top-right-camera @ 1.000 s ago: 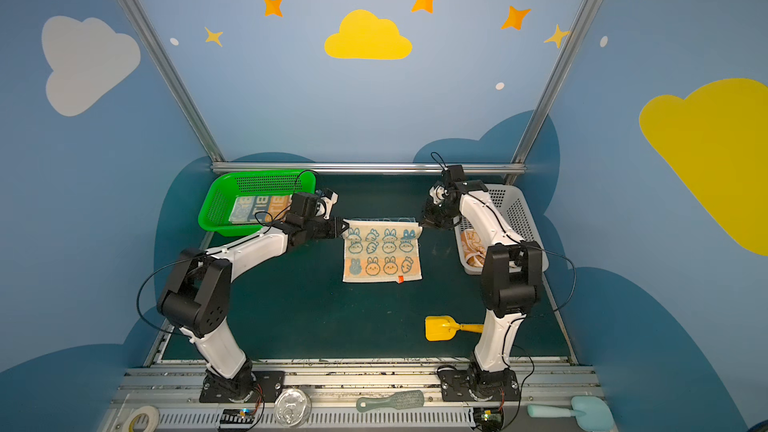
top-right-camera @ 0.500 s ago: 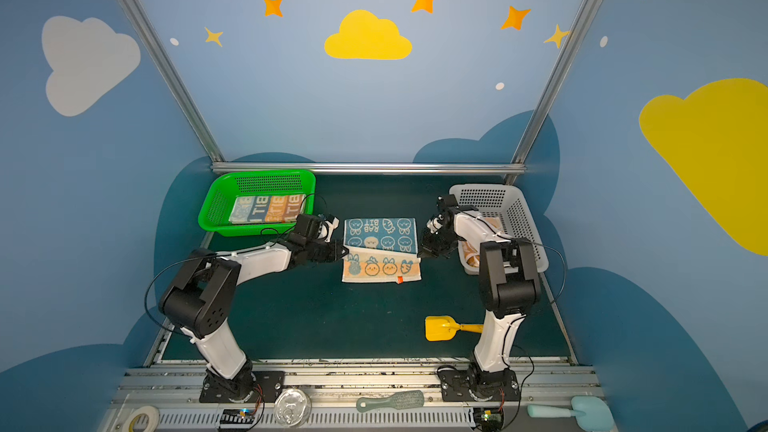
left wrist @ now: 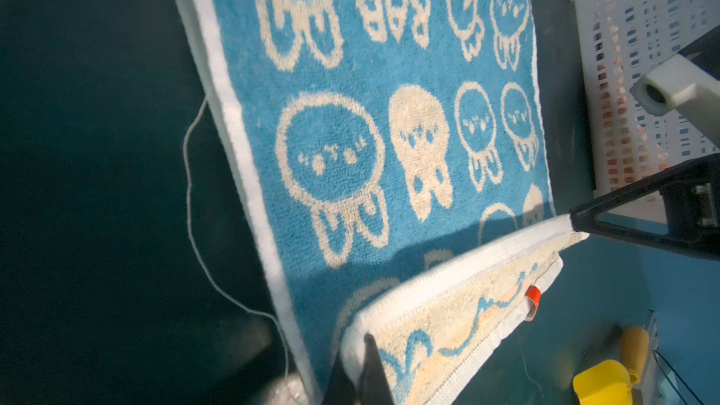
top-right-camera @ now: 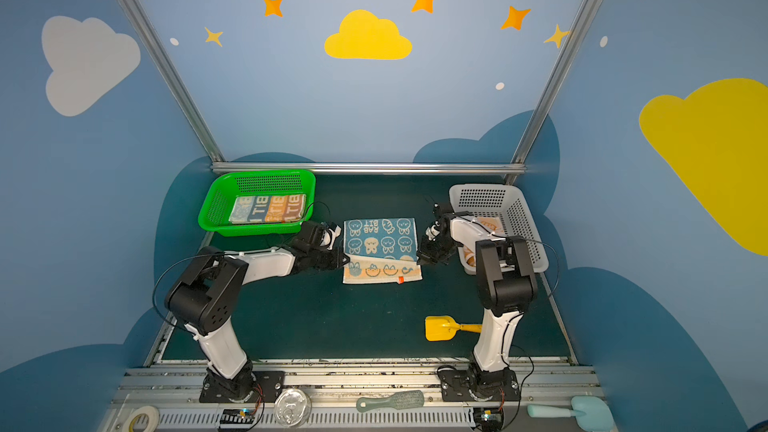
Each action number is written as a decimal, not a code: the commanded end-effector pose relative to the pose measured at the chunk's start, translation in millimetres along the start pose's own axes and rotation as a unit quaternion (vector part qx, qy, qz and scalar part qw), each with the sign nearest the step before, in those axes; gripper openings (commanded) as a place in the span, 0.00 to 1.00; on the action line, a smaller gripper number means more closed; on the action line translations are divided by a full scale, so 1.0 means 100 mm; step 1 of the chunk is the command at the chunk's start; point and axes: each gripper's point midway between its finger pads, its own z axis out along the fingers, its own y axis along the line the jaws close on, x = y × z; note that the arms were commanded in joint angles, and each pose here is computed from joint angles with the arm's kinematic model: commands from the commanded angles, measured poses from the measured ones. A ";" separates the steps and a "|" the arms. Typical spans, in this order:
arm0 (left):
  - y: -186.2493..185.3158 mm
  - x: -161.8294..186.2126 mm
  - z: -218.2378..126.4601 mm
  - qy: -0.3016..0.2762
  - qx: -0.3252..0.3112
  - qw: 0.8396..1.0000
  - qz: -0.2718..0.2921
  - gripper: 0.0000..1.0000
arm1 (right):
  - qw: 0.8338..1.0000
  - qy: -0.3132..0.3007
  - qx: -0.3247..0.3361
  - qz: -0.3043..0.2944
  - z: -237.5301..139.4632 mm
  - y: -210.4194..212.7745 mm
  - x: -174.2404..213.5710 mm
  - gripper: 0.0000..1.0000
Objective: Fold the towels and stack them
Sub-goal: 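Fold the held edge over the towel toward the far edge with both grippers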
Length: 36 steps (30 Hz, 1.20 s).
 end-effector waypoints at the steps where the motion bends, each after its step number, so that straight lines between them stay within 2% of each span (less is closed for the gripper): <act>1: 0.05 0.06 0.05 0.010 -0.006 1.000 -0.006 0.03 | 1.000 0.009 0.017 0.009 0.10 -0.10 0.04 0.00; 6: 0.02 0.06 0.04 0.012 -0.005 1.000 -0.006 0.15 | 1.000 0.007 0.016 0.007 0.10 -0.08 0.05 0.02; 7: 0.01 0.05 0.04 0.012 -0.004 1.000 -0.005 0.19 | 1.000 0.006 0.017 0.007 0.09 -0.08 0.04 0.04; 10: -0.04 0.06 0.03 0.012 0.001 1.000 0.000 0.23 | 1.000 0.005 0.014 0.005 0.07 -0.06 0.04 0.10; 13: -0.10 0.05 0.02 0.014 0.007 1.000 0.005 0.33 | 1.000 0.002 0.009 0.001 0.04 -0.02 0.04 0.20; 17: -0.18 0.00 -0.03 0.010 0.012 1.000 0.010 0.37 | 1.000 -0.005 0.006 -0.008 -0.05 0.05 0.05 0.35; 24: -0.40 -0.12 -0.22 -0.010 0.026 0.999 0.029 0.39 | 1.000 -0.015 0.004 -0.027 -0.21 0.19 0.10 0.48; 29: -0.54 -0.09 -0.32 -0.014 0.032 0.999 0.041 0.40 | 0.999 -0.020 0.010 -0.041 -0.27 0.26 0.15 0.61; 33: -0.58 -0.01 -0.36 -0.012 0.029 0.998 0.048 0.45 | 0.999 -0.022 0.008 -0.047 -0.32 0.32 0.17 0.70; 36: -0.57 0.07 -0.36 -0.006 0.026 0.998 0.049 0.53 | 0.998 -0.023 0.004 -0.054 -0.35 0.38 0.18 0.75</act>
